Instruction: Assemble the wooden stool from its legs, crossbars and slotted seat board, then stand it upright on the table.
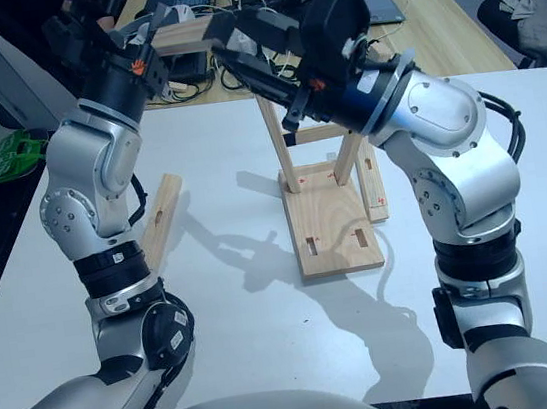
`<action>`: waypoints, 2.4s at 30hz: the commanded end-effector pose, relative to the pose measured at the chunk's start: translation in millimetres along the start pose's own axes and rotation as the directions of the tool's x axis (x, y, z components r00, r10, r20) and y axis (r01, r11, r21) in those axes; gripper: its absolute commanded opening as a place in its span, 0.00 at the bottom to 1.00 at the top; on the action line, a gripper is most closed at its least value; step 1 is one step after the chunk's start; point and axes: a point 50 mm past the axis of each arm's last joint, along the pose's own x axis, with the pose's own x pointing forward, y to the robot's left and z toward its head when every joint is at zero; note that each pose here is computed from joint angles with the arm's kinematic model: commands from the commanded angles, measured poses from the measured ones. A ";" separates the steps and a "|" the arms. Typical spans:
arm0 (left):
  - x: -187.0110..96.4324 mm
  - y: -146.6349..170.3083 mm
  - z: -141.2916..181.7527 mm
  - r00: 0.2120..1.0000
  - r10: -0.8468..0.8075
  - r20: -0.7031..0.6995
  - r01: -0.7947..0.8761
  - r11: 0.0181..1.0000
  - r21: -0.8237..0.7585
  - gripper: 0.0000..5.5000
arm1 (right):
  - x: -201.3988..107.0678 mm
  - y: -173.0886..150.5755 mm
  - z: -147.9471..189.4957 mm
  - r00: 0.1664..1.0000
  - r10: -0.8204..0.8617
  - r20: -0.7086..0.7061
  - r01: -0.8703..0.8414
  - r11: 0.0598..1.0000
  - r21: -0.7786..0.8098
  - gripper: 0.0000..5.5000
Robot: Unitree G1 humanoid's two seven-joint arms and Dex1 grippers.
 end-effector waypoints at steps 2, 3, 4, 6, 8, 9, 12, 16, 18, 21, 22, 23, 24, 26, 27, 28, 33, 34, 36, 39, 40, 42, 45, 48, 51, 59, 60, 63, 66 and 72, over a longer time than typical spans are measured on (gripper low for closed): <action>2.1 -5.4 -1.4 1.000 -0.010 -0.006 0.010 1.000 0.020 0.98 | -7.7 -6.5 -14.1 0.998 -0.038 -0.057 0.037 0.999 -0.017 0.23; 2.1 -5.5 -2.2 1.000 -0.009 -0.009 0.010 1.000 0.020 0.98 | -7.6 -6.5 -15.3 0.997 -0.039 -0.059 0.038 0.999 -0.018 0.23; 2.2 -5.8 -3.6 1.000 -0.011 -0.014 0.011 1.000 0.019 0.98 | -7.1 -6.3 -16.7 0.997 -0.040 -0.060 0.039 0.999 -0.020 0.23; 2.4 -6.8 -7.0 1.000 -0.014 -0.027 0.015 1.000 0.016 0.98 | -5.1 -5.4 -18.1 0.998 -0.038 -0.057 0.037 0.999 -0.022 0.23; 2.2 -7.1 -12.0 0.999 -0.012 -0.048 0.013 1.000 0.018 0.94 | -2.5 -4.8 -18.9 0.998 -0.035 -0.052 0.034 0.999 -0.027 0.23; 2.0 -6.5 -14.0 0.998 -0.008 -0.057 0.009 1.000 0.020 0.91 | -1.4 -4.7 -19.5 0.998 -0.034 -0.050 0.032 0.999 -0.029 0.23; 1.4 -3.9 -17.9 0.998 0.014 -0.066 -0.012 0.999 0.030 0.85 | 0.8 -3.7 -21.0 0.999 -0.023 -0.049 0.022 0.999 -0.035 0.23; 1.1 -0.4 -16.8 0.998 0.053 -0.037 -0.051 0.997 0.050 0.73 | 2.0 -3.9 -21.0 0.999 -0.021 -0.045 0.019 0.999 -0.042 0.23; 0.8 1.3 -15.4 0.998 0.066 -0.022 -0.065 0.996 0.057 0.68 | 2.5 -4.0 -20.8 0.999 -0.020 -0.044 0.018 0.999 -0.043 0.23; 0.2 3.2 -14.1 0.997 0.077 -0.010 -0.077 0.995 0.062 0.58 | 2.8 -4.3 -20.6 0.999 -0.022 -0.042 0.020 0.999 -0.045 0.23; 0.0 3.8 -13.7 0.997 0.079 -0.008 -0.079 0.995 0.064 0.56 | 2.9 -4.8 -20.5 0.999 -0.025 -0.042 0.023 0.999 -0.045 0.23; -0.1 4.6 -13.0 0.997 0.082 -0.004 -0.081 0.995 0.065 0.52 | 2.9 -5.5 -20.5 0.999 -0.029 -0.041 0.027 0.999 -0.046 0.23; -0.2 5.4 -12.3 0.996 0.084 -0.002 -0.084 0.994 0.069 0.49 | 3.1 -6.1 -20.4 0.999 -0.031 -0.041 0.029 0.998 -0.047 0.23; -0.3 6.5 -11.8 0.996 0.089 -0.001 -0.088 0.993 0.075 0.42 | 3.3 -6.7 -20.3 0.999 -0.035 -0.040 0.033 0.998 -0.048 0.23; -0.5 7.1 -11.8 0.996 0.091 -0.001 -0.091 0.993 0.077 0.39 | 3.4 -6.9 -20.2 0.999 -0.035 -0.039 0.033 0.998 -0.048 0.23; -0.6 7.7 -11.8 0.996 0.094 -0.002 -0.094 0.992 0.080 0.37 | 3.6 -7.0 -20.2 0.999 -0.036 -0.039 0.034 0.998 -0.049 0.23; -1.3 9.9 -11.4 0.995 0.104 -0.002 -0.103 0.991 0.088 0.22 | 4.0 -6.6 -20.4 0.999 -0.036 -0.038 0.034 0.998 -0.052 0.23; -1.3 10.1 -11.2 0.994 0.105 -0.001 -0.105 0.990 0.090 0.20 | 4.2 -6.5 -20.4 0.999 -0.035 -0.038 0.033 0.998 -0.052 0.23; -1.1 10.4 -10.9 0.994 0.108 0.002 -0.108 0.990 0.095 0.15 | 4.3 -6.1 -20.4 0.999 -0.035 -0.037 0.033 0.998 -0.052 0.23; -0.9 10.5 -10.6 0.994 0.107 0.007 -0.108 0.989 0.101 0.08 | 5.0 -5.4 -21.0 0.998 -0.040 -0.041 0.037 0.998 -0.054 0.23; -0.9 10.4 -10.4 0.994 0.106 0.009 -0.106 0.989 0.102 0.08 | 5.3 -5.3 -21.2 0.998 -0.042 -0.042 0.040 0.998 -0.055 0.23; -0.8 10.6 -10.1 0.994 0.109 0.013 -0.109 0.989 0.104 0.08 | 6.1 -5.6 -21.2 0.998 -0.046 -0.041 0.044 0.997 -0.056 0.23; -0.9 11.3 -8.2 0.993 0.117 0.024 -0.119 0.988 0.101 0.08 | 6.5 -5.7 -22.0 0.997 -0.058 -0.051 0.054 0.996 -0.074 0.23; 0.0 9.0 -4.0 0.993 0.113 0.042 -0.117 0.987 0.109 0.07 | 4.2 -2.7 -30.5 0.993 -0.034 -0.110 0.024 0.996 -0.085 0.36; 0.9 5.6 8.0 0.991 0.111 0.079 -0.123 0.979 0.163 0.07 | -10.3 -0.8 -58.2 0.954 -0.018 -0.299 -0.012 0.995 -0.101 0.45; -45.7 36.4 64.1 0.940 0.285 0.189 -0.330 0.615 0.716 0.07 | -69.9 -7.7 -105.9 0.813 -0.171 -0.557 0.145 0.985 -0.092 0.55; -56.8 45.0 69.9 0.926 0.320 0.202 -0.353 0.538 0.765 0.07 | -71.4 -7.3 -108.1 0.813 -0.195 -0.549 0.178 0.980 -0.086 0.55; -84.4 67.7 78.7 0.878 0.415 0.240 -0.409 0.385 0.827 0.07 | -74.9 -6.0 -114.5 0.803 -0.269 -0.533 0.265 0.960 -0.085 0.55; -97.6 86.2 78.9 0.838 0.479 0.262 -0.423 0.266 0.867 0.07 | -76.4 -1.4 -121.6 0.790 -0.312 -0.527 0.324 0.943 -0.072 0.55; -99.3 99.8 87.7 0.815 0.505 0.283 -0.403 0.144 0.904 0.07 | -76.8 7.4 -130.1 0.775 -0.360 -0.519 0.405 0.914 -0.029 0.55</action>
